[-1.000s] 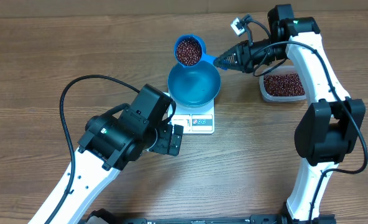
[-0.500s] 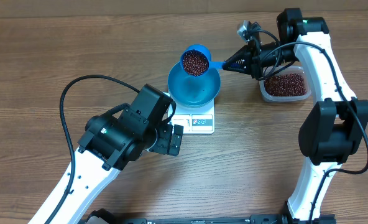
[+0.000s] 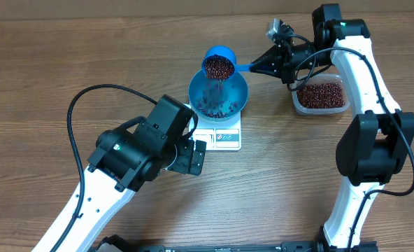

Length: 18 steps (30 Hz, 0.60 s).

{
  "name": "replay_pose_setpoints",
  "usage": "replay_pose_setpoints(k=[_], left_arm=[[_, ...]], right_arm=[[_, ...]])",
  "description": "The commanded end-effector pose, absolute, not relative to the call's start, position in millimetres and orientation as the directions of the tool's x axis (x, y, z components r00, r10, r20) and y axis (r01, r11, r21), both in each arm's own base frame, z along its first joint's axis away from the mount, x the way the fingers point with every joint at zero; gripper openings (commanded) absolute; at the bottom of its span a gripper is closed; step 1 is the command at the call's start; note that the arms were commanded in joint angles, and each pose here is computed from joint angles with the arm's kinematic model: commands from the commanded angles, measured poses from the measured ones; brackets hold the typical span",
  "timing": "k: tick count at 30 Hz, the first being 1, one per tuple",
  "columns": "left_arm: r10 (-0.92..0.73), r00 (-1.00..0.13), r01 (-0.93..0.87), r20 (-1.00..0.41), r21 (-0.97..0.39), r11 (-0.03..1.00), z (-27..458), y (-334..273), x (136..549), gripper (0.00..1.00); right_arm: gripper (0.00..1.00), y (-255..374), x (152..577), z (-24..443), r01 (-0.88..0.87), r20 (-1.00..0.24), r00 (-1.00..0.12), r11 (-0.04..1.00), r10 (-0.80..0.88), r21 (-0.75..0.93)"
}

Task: Scoop item into bowl and weigh 150g on scale
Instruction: 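Tip the scoop to pour beans into the teal bowl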

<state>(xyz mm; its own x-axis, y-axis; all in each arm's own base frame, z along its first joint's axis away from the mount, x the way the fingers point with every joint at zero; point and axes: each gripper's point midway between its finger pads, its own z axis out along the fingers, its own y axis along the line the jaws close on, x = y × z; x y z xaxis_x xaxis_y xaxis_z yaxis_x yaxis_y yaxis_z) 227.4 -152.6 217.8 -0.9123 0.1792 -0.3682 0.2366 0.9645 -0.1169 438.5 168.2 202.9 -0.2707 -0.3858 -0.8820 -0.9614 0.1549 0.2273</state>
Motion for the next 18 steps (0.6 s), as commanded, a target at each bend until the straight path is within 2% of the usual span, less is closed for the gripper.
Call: replay_pose_setpoints(k=[1,7,12,18], left_arm=[[0.172,-0.912,0.233,-0.373,-0.124,0.965,219.4,-153.4,226.4,1.0],[0.172,-0.912,0.233,-0.372,-0.124,0.965,219.4,-153.4,226.4,0.99],[0.172,-0.912,0.233,-0.372,-0.124,0.965,219.4,-153.4,226.4,0.99],[0.172,-0.912,0.233,-0.372,-0.124,0.965,219.4,-153.4,226.4,1.0]], right_arm=[[0.04,171.6,442.8,216.0,-0.976,-0.907,-0.208,0.134,-0.366,0.17],[0.04,171.6,444.1,216.3,-0.983,-0.913,-0.171,0.123,-0.37,0.134],[0.04,171.6,444.6,216.4,-0.993,-0.921,-0.096,0.096,-0.378,0.065],[0.04,169.2,449.4,212.0,-0.994,-0.91,-0.074,0.105,-0.407,0.034]])
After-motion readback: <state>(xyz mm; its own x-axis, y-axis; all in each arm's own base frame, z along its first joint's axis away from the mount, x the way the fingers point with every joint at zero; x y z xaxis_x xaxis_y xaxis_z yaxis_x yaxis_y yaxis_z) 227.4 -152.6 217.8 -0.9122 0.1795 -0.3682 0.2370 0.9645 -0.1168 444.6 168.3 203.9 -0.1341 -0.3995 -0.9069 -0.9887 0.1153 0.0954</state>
